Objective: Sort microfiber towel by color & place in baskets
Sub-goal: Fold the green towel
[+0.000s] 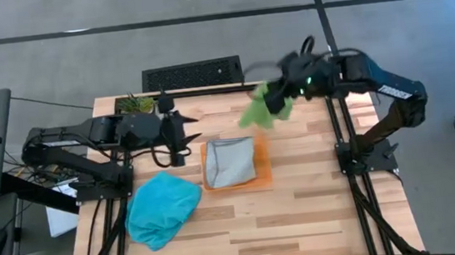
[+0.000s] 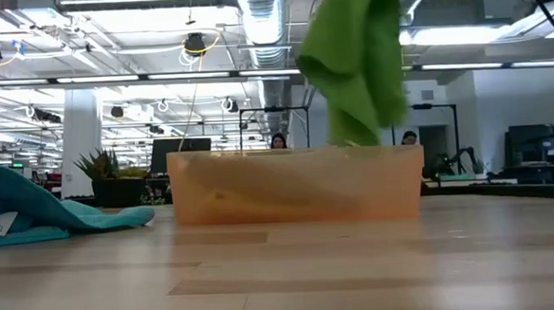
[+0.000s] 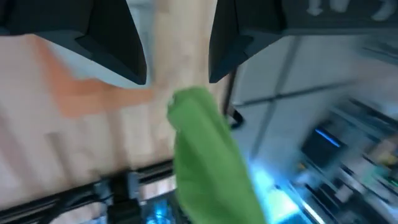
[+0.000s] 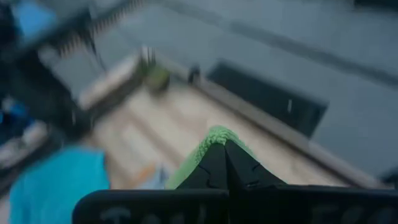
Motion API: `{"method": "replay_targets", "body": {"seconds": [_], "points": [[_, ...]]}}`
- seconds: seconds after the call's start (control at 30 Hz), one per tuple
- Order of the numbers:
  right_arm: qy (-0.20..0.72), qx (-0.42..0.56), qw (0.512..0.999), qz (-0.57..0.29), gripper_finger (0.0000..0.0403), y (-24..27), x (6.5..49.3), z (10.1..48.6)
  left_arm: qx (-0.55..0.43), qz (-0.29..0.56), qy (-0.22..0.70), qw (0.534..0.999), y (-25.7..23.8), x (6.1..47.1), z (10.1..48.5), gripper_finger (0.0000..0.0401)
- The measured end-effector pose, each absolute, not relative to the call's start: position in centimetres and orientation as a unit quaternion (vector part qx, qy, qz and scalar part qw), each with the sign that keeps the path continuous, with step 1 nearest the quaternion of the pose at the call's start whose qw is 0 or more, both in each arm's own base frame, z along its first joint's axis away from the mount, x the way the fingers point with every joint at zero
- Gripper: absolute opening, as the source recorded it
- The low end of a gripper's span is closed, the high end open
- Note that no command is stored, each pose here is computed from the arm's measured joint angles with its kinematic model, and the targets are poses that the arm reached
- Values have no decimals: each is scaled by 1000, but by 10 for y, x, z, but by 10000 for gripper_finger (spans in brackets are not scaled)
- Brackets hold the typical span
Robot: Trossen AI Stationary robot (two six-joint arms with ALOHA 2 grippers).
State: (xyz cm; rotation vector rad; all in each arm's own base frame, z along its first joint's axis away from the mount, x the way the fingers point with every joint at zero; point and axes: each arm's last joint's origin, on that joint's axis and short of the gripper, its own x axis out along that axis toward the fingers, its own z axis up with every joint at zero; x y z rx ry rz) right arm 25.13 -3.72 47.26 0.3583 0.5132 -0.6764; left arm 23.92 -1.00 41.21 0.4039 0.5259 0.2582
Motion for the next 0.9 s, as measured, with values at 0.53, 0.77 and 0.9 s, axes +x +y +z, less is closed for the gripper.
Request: {"method": "replay_targets", "body": {"seconds": [0.53, 0.77, 0.9], "points": [[86, 110, 923, -360, 1, -92, 261, 508, 382, 273, 150, 870, 12, 344, 396, 167], [68, 103, 924, -362, 1, -96, 260, 512, 397, 282, 129, 864, 29, 375, 375, 167], [64, 100, 925, -361, 2, -96, 260, 513, 383, 315, 93, 863, 41, 390, 367, 167]]}}
